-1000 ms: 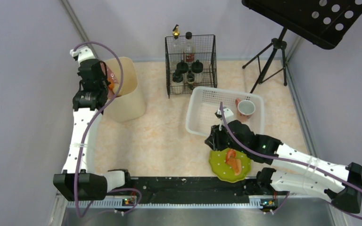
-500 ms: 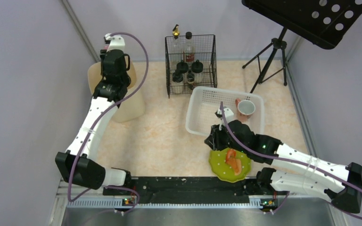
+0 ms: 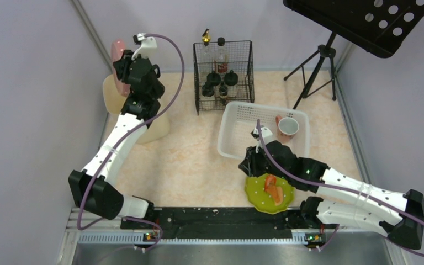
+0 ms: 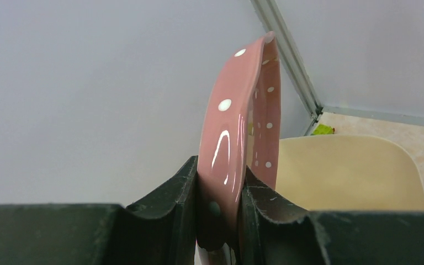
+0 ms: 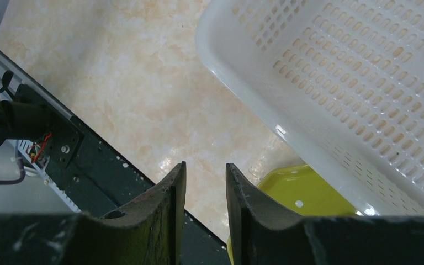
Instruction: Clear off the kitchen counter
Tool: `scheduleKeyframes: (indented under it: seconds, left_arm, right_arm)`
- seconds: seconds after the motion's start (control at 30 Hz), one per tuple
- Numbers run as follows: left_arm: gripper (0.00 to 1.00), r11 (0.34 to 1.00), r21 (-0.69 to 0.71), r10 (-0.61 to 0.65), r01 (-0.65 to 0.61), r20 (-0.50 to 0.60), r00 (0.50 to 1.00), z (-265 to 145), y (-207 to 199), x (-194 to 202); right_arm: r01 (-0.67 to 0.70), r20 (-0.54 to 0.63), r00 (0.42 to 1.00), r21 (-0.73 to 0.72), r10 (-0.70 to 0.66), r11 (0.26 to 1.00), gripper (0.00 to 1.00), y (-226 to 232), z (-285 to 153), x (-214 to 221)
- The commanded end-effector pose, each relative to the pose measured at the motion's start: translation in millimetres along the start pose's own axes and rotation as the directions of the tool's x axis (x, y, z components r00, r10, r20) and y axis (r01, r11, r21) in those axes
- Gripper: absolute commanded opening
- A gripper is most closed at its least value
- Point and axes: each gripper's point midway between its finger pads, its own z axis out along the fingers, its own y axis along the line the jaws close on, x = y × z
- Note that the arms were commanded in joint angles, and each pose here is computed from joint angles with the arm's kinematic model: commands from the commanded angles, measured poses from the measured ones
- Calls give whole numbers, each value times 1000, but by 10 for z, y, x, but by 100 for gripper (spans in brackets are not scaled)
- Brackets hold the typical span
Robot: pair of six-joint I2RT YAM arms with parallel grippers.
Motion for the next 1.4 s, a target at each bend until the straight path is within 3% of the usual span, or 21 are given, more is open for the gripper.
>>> scheduleKeyframes:
  seconds: [0.0, 0.23, 0.43, 0.6, 0.73, 0.83, 0.93, 1.17, 1.37]
  left_arm:
    - [0, 968, -91, -225, 233, 92, 970, -95, 517, -470]
    - [0, 907, 115, -411, 405, 33, 911, -316, 582, -731]
    - [0, 764, 401, -529, 505, -58, 847, -779, 243, -919]
    - [0, 513, 626, -595, 587, -233, 769, -1227, -117, -1033]
    - [0, 264, 745, -566, 612, -394, 724, -1672, -471, -1074]
    - [0, 38, 781, -502, 624, -525, 687, -2069, -765, -1049]
    - [0, -83, 762, -451, 642, -604, 657, -2308, -1016, -947]
    - [0, -237, 702, -312, 672, -710, 632, -2707, -1638, -669]
    - [0, -271, 684, -229, 677, -729, 645, -2890, -2129, -595]
  right_arm:
    - [-14, 25, 1000, -18, 14, 1000, 32, 39, 16, -67]
    - [-14, 52, 999, 4, 14, 1000, 32, 4, -99, -159]
    - [9, 153, 988, 73, -20, 997, 37, -95, -450, -497]
    - [12, 237, 970, 162, -50, 987, 48, -224, -813, -809]
    - [-1, 296, 952, 238, -71, 971, 55, -366, -1125, -993]
    - [-21, 340, 938, 253, -69, 967, 56, -407, -1336, -1109]
    - [-35, 362, 930, 264, -65, 964, 57, -442, -1482, -1167]
    - [-54, 369, 928, 254, -46, 966, 58, -460, -1607, -1159]
    - [-67, 356, 934, 229, -19, 971, 58, -437, -1574, -1090]
